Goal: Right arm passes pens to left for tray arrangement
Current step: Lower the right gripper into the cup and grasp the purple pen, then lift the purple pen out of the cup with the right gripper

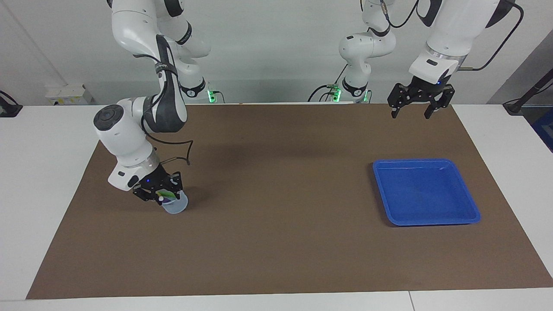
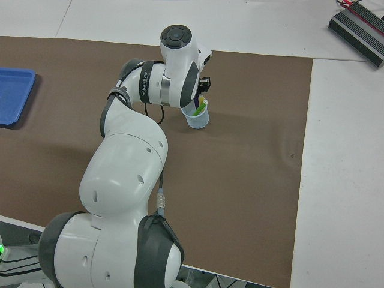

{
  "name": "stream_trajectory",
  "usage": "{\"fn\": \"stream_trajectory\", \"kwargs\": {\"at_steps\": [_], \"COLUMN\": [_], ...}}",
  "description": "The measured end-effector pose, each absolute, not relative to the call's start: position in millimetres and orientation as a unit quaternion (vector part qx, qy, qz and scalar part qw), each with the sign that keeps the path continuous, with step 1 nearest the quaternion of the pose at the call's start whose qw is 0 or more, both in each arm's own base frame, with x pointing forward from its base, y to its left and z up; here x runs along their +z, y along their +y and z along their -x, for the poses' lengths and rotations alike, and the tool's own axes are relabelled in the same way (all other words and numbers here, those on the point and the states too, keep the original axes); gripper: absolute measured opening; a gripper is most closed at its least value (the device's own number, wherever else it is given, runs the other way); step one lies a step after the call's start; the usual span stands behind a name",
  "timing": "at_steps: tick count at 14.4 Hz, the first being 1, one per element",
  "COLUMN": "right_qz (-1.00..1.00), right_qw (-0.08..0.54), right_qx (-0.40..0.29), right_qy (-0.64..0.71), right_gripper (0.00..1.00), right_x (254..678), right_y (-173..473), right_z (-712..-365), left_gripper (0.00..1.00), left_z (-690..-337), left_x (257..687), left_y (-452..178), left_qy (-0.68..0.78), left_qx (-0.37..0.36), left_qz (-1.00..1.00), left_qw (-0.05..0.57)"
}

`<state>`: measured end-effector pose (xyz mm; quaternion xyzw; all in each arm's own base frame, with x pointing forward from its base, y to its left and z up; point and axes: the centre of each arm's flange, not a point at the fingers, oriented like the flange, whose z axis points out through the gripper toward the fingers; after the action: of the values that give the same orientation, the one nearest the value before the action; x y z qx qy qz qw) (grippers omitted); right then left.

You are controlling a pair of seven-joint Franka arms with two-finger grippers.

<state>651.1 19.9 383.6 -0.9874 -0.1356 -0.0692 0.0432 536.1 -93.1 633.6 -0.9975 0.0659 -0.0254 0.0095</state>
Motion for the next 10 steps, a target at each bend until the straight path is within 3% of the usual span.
{"fn": "stream_trajectory", "kwargs": {"at_steps": [4,10], "right_qz": [0.986,0.983], "right_qw": [0.042,0.038], "right_qx": [-0.073,-0.088], "right_qy": [-0.141,-0.159], "right_gripper": [0.41,0.41], "right_x": [386.3,392.2], "right_y": [20.3,19.1], "right_z": [-652.4,-656.1], "left_gripper": [1.0,1.0], "left_z": [-536.1,-536.1], "left_x": [633.6,633.6], "left_y": [-93.1,-93.1], "left_qy": [0.066,0.066], "left_qx": [-0.025,-0.025], "left_qz": [0.997,0.997], "left_qw": [0.009,0.009]}}
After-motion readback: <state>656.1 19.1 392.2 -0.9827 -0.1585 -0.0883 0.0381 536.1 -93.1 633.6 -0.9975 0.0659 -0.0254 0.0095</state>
